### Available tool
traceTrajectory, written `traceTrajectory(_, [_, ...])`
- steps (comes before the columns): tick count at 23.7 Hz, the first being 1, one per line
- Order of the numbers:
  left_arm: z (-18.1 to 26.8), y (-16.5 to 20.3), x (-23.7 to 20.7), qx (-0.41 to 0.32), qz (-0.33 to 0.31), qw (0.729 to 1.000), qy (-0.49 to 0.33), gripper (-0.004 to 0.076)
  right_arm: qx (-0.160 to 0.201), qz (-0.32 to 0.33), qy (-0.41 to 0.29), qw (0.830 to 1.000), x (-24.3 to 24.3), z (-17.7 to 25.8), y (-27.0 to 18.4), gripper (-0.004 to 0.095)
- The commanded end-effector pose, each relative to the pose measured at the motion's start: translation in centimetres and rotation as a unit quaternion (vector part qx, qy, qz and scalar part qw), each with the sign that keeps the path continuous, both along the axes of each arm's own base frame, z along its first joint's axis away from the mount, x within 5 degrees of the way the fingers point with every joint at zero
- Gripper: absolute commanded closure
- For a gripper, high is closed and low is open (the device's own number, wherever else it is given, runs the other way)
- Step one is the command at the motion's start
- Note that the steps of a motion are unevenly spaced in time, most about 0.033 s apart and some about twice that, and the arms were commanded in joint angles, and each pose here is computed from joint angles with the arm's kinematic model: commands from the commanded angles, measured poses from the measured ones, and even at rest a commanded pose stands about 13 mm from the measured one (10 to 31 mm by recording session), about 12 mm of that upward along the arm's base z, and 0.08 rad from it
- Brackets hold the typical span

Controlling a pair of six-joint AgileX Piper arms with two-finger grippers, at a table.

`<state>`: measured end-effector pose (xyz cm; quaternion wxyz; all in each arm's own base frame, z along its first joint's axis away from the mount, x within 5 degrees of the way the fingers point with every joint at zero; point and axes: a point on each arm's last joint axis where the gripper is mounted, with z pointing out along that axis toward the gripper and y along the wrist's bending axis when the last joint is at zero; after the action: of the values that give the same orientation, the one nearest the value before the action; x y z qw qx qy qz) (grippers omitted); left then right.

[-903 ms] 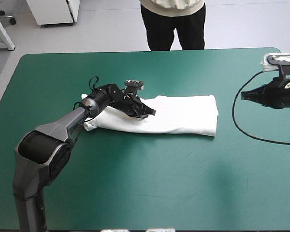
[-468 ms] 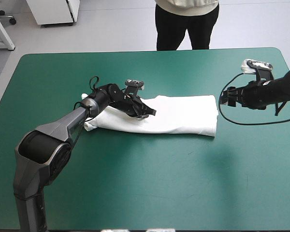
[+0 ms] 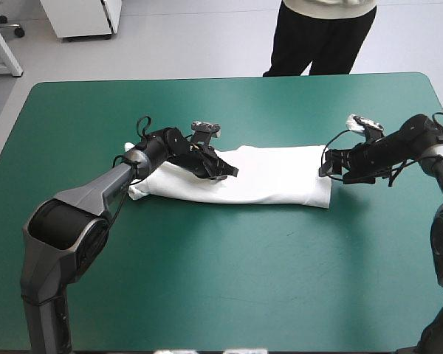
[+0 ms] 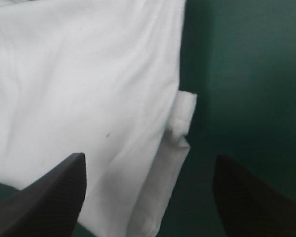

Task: Fold the cloth

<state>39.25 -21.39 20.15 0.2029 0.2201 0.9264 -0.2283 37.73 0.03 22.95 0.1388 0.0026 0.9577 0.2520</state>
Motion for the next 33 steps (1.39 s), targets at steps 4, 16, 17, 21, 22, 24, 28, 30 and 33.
traceTrajectory(4, [1.1, -0.4, -0.4, -0.001, -0.013, 1.0, -0.012, 0.0733, 0.021, 0.029, 0.022, 0.999, 0.5, -2.3, 2.1, 0.0261])
traceTrajectory(16, [1.1, -0.3, -0.3, 0.004, -0.012, 1.0, -0.016, 0.0733, 0.008, 0.039, -0.01, 0.999, 0.7, -2.1, 2.9, 0.0925])
traceTrajectory(17, [1.1, -0.3, -0.3, 0.003, -0.011, 1.0, -0.018, 0.0733, 0.008, 0.043, -0.018, 0.999, 0.6, -1.6, 3.0, 0.0925])
traceTrajectory(21, [1.3, -0.3, 0.0, -0.004, -0.001, 1.0, -0.03, 0.0733, 0.021, 0.046, -0.066, 0.997, 0.2, 1.4, 3.3, 0.0925])
traceTrajectory(22, [1.4, -0.3, 0.0, -0.004, 0.0, 0.999, -0.032, 0.0733, 0.023, 0.044, -0.076, 0.996, 0.1, 2.1, 3.4, 0.0925])
traceTrajectory(24, [1.4, -0.3, 0.1, -0.005, 0.002, 0.999, -0.035, 0.0733, 0.029, 0.043, -0.1, 0.994, -0.1, 3.8, 3.5, 0.0925])
traceTrajectory(28, [2.6, -0.2, 0.2, -0.014, 0.013, 0.998, -0.06, 0.0733, 0.04, 0.064, -0.125, 0.989, -0.1, 6.5, 4.5, 0.0925])
traceTrajectory(30, [4.8, 0.3, 0.4, -0.026, 0.017, 0.996, -0.084, 0.0733, 0.044, 0.08, -0.133, 0.987, -0.1, 7.7, 5.7, 0.0924])
traceTrajectory(33, [9.7, 2.0, 0.3, -0.035, 0.021, 0.99, -0.135, 0.0733, 0.048, 0.1, -0.153, 0.982, 0.0, 9.4, 7.9, 0.0923])
